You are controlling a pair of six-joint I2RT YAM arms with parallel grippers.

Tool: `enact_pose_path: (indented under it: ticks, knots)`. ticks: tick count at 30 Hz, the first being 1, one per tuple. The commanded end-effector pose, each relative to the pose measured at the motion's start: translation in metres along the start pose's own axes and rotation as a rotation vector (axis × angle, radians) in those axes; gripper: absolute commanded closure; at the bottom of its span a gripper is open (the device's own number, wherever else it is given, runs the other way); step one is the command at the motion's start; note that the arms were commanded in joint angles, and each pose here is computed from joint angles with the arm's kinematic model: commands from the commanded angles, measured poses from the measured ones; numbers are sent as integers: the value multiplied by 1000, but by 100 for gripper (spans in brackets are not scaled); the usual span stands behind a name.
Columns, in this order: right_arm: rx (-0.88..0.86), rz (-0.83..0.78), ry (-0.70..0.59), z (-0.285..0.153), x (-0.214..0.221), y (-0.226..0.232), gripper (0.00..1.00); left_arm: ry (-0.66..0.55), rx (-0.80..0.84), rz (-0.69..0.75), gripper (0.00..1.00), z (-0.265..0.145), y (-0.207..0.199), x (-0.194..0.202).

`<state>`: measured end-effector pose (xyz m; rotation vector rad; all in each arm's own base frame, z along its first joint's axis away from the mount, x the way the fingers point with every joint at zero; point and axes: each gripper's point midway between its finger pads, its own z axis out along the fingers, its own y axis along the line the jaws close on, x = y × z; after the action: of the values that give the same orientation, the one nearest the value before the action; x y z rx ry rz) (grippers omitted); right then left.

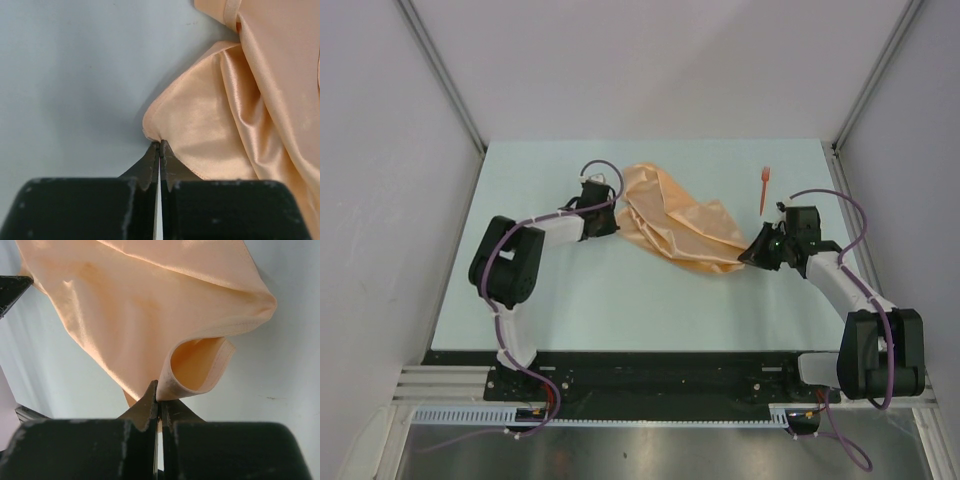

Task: Fold the napkin, place the utensils inside, and roll it up
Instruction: Move the napkin to the centre of the board, then flatten the napkin out

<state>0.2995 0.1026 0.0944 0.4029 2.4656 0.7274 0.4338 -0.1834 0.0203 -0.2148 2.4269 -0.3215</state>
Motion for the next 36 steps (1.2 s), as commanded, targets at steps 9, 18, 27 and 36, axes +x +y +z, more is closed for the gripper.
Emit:
enact_pose_path:
  ticks: [9, 18, 27, 36]
  knots:
    - [32, -226, -291, -62, -105, 62, 95, -675, 28, -136, 100, -225, 2, -145]
    - [49, -214, -321, -72, -117, 73, 30, -731, -25, -113, 100, -291, 44, -124]
    - [-7, -270, 49, -2, 42, 83, 30, -520, -148, -111, 100, -250, 97, -45]
    - [239, -408, 24, 26, 64, 73, 35, -499, -114, -108, 100, -251, 95, -42]
